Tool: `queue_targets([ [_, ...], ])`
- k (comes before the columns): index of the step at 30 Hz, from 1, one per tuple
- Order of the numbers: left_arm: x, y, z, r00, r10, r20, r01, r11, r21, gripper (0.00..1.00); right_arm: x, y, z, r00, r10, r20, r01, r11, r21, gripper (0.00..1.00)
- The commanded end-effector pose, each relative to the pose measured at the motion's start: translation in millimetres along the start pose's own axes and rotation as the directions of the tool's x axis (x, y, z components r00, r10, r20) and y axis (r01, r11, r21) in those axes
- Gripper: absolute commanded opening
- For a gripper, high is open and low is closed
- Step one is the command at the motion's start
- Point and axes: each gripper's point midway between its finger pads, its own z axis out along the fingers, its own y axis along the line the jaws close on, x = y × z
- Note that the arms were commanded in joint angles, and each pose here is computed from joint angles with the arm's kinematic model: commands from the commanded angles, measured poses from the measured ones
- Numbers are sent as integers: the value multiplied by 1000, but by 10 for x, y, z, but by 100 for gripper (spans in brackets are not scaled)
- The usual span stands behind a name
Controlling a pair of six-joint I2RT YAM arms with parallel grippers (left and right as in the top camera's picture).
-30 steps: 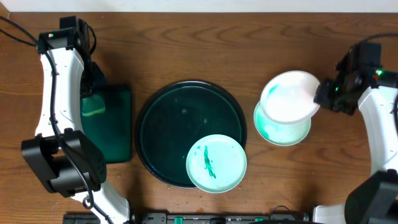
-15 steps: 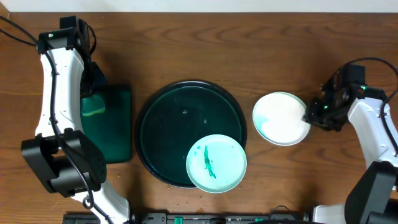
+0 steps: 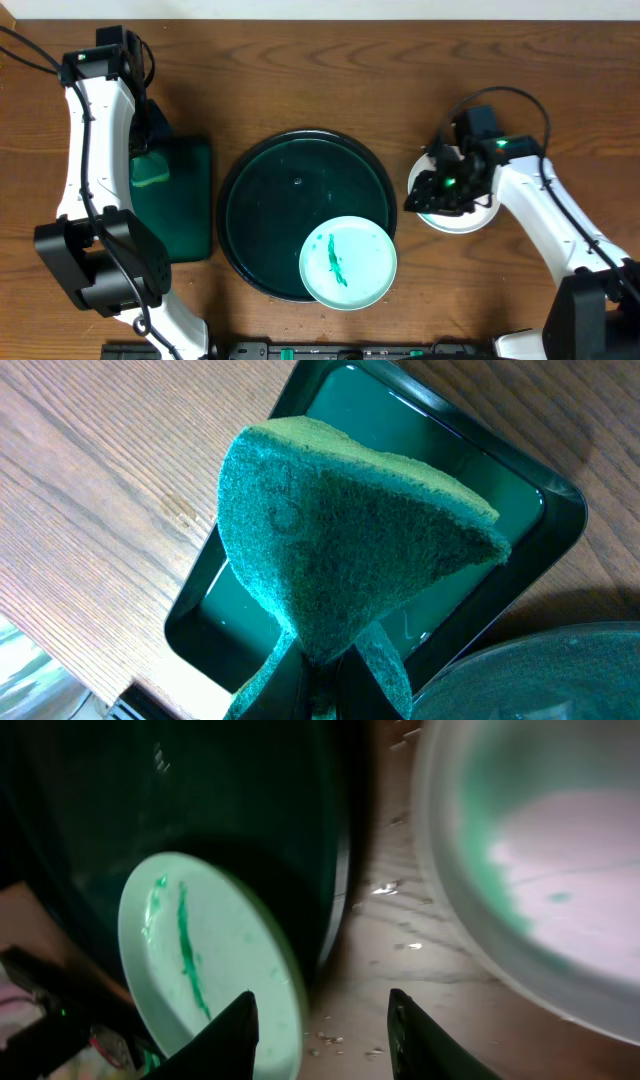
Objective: Clean dirty plates on tray and stack at the side
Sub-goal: 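Move the right gripper back to grip the last plate's rim on the tray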
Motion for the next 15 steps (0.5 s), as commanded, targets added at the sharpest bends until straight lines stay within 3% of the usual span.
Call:
queue_targets([
  [1, -17, 44, -19, 1000, 5, 11, -5, 1000, -16, 7, 103, 163, 182, 998, -29, -60, 32, 998, 44, 40],
  [8, -17, 44, -19, 1000, 5, 11, -5, 1000, -16, 7, 385, 223, 533, 973, -81, -217, 103, 990, 93, 36],
  [12, -17, 44, -19, 1000, 5, 11, -5, 1000, -16, 7, 528, 218, 643, 950, -116, -290, 152, 983, 106, 26],
  [15, -17, 44, -19, 1000, 5, 11, -5, 1000, -16, 7, 539, 165, 661, 947, -127, -295, 177, 973, 150, 11],
])
